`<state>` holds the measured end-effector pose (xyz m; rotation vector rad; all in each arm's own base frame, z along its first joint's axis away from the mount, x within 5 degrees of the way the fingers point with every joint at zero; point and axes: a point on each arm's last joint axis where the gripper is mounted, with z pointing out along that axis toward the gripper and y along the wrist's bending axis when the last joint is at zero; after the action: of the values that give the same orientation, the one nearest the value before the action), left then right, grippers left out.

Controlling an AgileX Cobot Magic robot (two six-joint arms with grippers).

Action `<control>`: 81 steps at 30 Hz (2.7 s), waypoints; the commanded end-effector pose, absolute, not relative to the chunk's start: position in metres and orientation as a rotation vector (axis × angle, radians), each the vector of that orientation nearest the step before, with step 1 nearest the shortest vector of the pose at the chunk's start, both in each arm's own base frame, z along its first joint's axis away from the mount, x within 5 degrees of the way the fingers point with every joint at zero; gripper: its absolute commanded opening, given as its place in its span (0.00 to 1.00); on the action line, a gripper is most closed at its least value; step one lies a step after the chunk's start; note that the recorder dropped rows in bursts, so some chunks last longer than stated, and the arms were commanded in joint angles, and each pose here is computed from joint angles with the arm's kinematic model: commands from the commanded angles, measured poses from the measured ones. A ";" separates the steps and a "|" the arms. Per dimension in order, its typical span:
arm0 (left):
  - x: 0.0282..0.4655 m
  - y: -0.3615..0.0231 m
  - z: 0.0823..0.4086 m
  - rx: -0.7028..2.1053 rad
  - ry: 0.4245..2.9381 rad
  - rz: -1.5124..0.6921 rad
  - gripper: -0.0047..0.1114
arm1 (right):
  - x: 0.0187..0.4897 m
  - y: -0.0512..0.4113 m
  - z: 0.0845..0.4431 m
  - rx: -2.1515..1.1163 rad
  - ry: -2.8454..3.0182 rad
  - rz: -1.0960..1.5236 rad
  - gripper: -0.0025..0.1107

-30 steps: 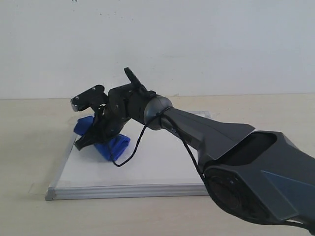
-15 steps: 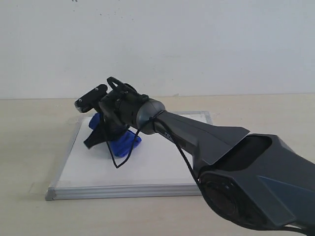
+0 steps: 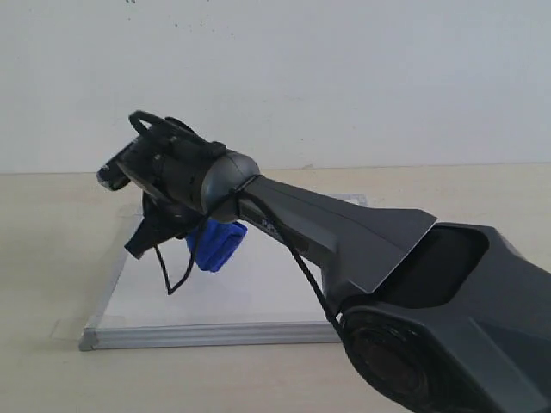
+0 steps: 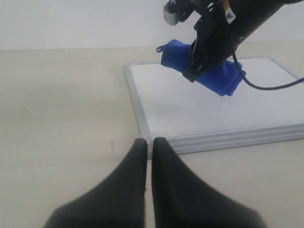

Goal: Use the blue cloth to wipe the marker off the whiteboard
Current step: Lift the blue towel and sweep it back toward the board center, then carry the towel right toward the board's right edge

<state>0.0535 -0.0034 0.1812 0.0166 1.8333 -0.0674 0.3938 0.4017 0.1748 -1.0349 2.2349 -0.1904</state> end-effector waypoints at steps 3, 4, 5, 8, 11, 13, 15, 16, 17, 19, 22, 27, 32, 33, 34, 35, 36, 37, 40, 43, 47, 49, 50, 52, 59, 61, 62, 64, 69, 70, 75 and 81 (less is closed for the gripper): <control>0.054 -0.003 0.183 0.008 1.822 -0.074 0.07 | 0.372 0.405 0.205 -1.120 2.244 -0.212 0.02; 0.054 -0.003 0.183 0.008 1.822 -0.074 0.07 | 0.369 0.405 0.205 -1.141 2.265 -0.197 0.02; 0.054 -0.003 0.183 0.008 1.822 -0.074 0.07 | 0.366 0.405 0.206 -1.167 2.280 -0.177 0.02; 0.054 -0.003 0.183 0.008 1.822 -0.074 0.07 | 0.359 0.406 0.208 -1.212 2.319 -0.143 0.02; 0.054 -0.003 0.183 0.008 1.822 -0.074 0.07 | 0.355 0.405 0.215 -1.221 2.329 -0.147 0.02; 0.054 -0.003 0.183 0.008 1.822 -0.074 0.07 | 0.354 0.405 0.218 -1.227 2.320 -0.143 0.02; 0.054 -0.003 0.183 0.008 1.822 -0.074 0.07 | 0.351 0.406 0.226 -1.233 2.305 -0.129 0.02; 0.054 -0.003 0.183 0.008 1.822 -0.074 0.07 | 0.349 0.407 0.228 -1.238 2.304 -0.114 0.02; 0.054 -0.003 0.183 0.008 1.822 -0.074 0.07 | 0.348 0.407 0.232 -1.241 2.302 -0.092 0.02; 0.054 -0.003 0.183 0.008 1.822 -0.074 0.07 | 0.346 0.406 0.239 -1.247 2.293 -0.071 0.02; 0.054 -0.003 0.183 0.008 1.822 -0.074 0.07 | 0.344 0.405 0.242 -1.258 2.291 -0.063 0.02; 0.054 -0.003 0.183 0.008 1.822 -0.074 0.07 | 0.340 0.401 0.241 -1.292 2.309 -0.076 0.02; 0.054 -0.003 0.183 0.008 1.822 -0.074 0.07 | 0.333 0.392 0.231 -1.336 2.358 -0.115 0.02; 0.054 -0.003 0.183 0.008 1.822 -0.074 0.07 | 0.331 0.390 0.230 -1.344 2.371 -0.124 0.02; 0.054 -0.003 0.183 0.008 1.822 -0.074 0.07 | 0.329 0.387 0.229 -1.351 2.376 -0.128 0.02; 0.054 -0.003 0.183 0.008 1.822 -0.074 0.07 | 0.328 0.386 0.230 -1.350 2.367 -0.121 0.02; 0.054 -0.003 0.183 0.008 1.822 -0.074 0.07 | 0.326 0.382 0.231 -1.347 2.368 -0.119 0.02; 0.054 -0.003 0.183 0.008 1.822 -0.074 0.07 | 0.325 0.380 0.232 -1.346 2.361 -0.115 0.02; 0.054 -0.003 0.183 0.008 1.822 -0.074 0.07 | 0.320 0.371 0.235 -1.339 2.347 -0.107 0.02; 0.054 -0.003 0.183 0.008 1.822 -0.074 0.07 | 0.321 0.354 0.242 -1.297 2.340 -0.088 0.02; 0.054 -0.003 0.183 0.008 1.822 -0.074 0.07 | 0.325 0.325 0.245 -1.225 2.343 -0.057 0.02; 0.054 -0.003 0.183 0.008 1.822 -0.074 0.07 | 0.326 0.307 0.247 -1.179 2.346 -0.035 0.02; 0.054 -0.003 0.183 0.008 1.822 -0.074 0.07 | 0.327 0.299 0.248 -1.150 2.346 -0.021 0.02; 0.054 -0.003 0.183 0.008 1.822 -0.074 0.07 | 0.327 0.281 0.251 -1.101 2.349 0.001 0.02; 0.054 -0.003 0.183 0.008 1.822 -0.074 0.07 | 0.341 0.213 0.260 -0.844 2.402 0.005 0.02; 0.054 -0.003 0.183 0.008 1.822 -0.074 0.07 | 0.344 0.196 0.258 -0.779 2.425 0.000 0.02; 0.054 -0.003 0.183 0.008 1.822 -0.074 0.07 | 0.346 0.188 0.257 -0.752 2.434 -0.007 0.02; 0.054 -0.003 0.183 0.008 1.822 -0.074 0.07 | 0.350 0.174 0.252 -0.705 2.459 -0.018 0.02; 0.054 -0.003 0.183 0.008 1.822 -0.074 0.07 | 0.361 0.146 0.247 -0.565 2.494 -0.028 0.02; 0.054 -0.003 0.183 0.008 1.822 -0.074 0.07 | 0.363 0.141 0.247 -0.534 2.497 -0.027 0.02; 0.054 -0.003 0.183 0.008 1.822 -0.074 0.07 | 0.372 0.120 0.246 -0.398 2.517 -0.027 0.02; 0.054 -0.003 0.183 0.008 1.822 -0.074 0.07 | 0.378 0.112 0.235 -0.282 2.559 -0.018 0.02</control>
<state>0.0535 -0.0034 0.1812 0.0166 1.8333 -0.0674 0.3750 0.1143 0.2403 -0.3279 2.5527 -0.0293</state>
